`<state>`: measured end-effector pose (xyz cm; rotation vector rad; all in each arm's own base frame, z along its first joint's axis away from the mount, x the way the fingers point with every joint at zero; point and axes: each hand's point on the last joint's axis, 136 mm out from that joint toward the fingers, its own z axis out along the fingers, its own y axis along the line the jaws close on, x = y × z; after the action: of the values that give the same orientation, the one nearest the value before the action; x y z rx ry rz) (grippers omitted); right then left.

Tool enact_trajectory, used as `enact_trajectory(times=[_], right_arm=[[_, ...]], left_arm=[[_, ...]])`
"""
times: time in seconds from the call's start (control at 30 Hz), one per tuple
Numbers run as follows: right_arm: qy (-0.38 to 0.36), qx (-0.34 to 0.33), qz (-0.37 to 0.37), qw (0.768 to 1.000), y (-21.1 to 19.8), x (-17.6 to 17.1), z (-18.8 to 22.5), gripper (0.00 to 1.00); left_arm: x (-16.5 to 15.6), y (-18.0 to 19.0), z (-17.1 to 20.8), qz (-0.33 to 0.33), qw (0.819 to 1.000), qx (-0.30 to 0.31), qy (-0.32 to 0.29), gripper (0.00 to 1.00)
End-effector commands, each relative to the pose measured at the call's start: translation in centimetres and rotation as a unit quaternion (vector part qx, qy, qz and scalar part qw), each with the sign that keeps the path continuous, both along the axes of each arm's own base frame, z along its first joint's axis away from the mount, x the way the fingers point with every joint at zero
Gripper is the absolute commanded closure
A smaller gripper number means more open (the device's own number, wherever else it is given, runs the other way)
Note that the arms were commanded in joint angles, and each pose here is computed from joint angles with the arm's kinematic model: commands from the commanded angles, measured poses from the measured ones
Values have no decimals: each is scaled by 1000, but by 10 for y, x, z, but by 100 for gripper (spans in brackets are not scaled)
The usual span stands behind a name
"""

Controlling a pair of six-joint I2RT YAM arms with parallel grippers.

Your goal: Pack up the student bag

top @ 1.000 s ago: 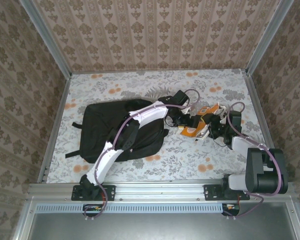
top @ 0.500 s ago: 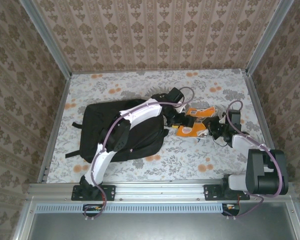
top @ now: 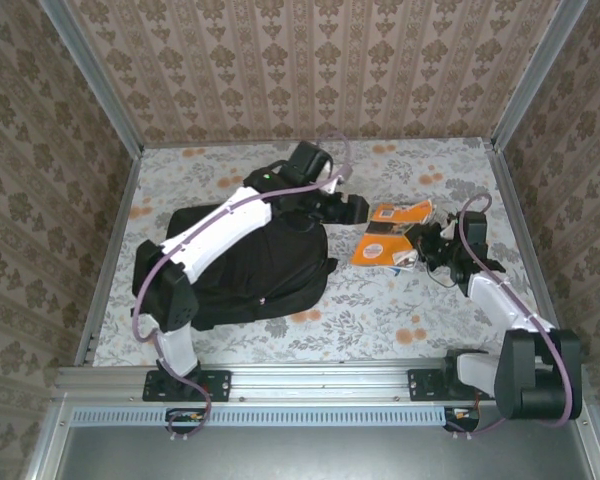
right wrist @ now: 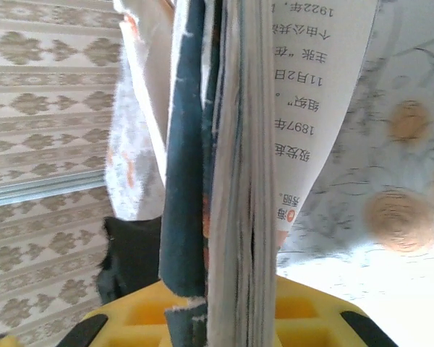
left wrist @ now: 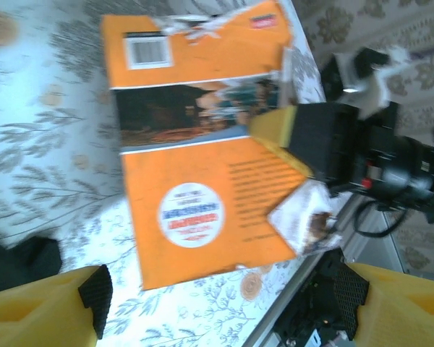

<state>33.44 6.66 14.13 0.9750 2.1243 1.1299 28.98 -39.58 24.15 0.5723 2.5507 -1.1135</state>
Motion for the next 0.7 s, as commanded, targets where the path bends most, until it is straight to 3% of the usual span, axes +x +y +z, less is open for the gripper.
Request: enact_trajectory(times=[0.0,0.17,0.47,0.57,0.67], right_arm=[[-67,14,2,998,8,7,61,80],[-116,30,19,993,28,6,113,78],[-163,55,44,984,58,2,167,78],[-166,59,42,983,60,3,171,77],[-163,66,40,984,60,6,170,77]], left_arm=[[17,28,-12,57,998,2,24,15],[24,24,-3,65,993,-75,68,14],[26,-1,30,44,982,-165,83,17],[27,-8,38,42,974,-201,96,24],[29,-12,45,43,966,-234,105,46]])
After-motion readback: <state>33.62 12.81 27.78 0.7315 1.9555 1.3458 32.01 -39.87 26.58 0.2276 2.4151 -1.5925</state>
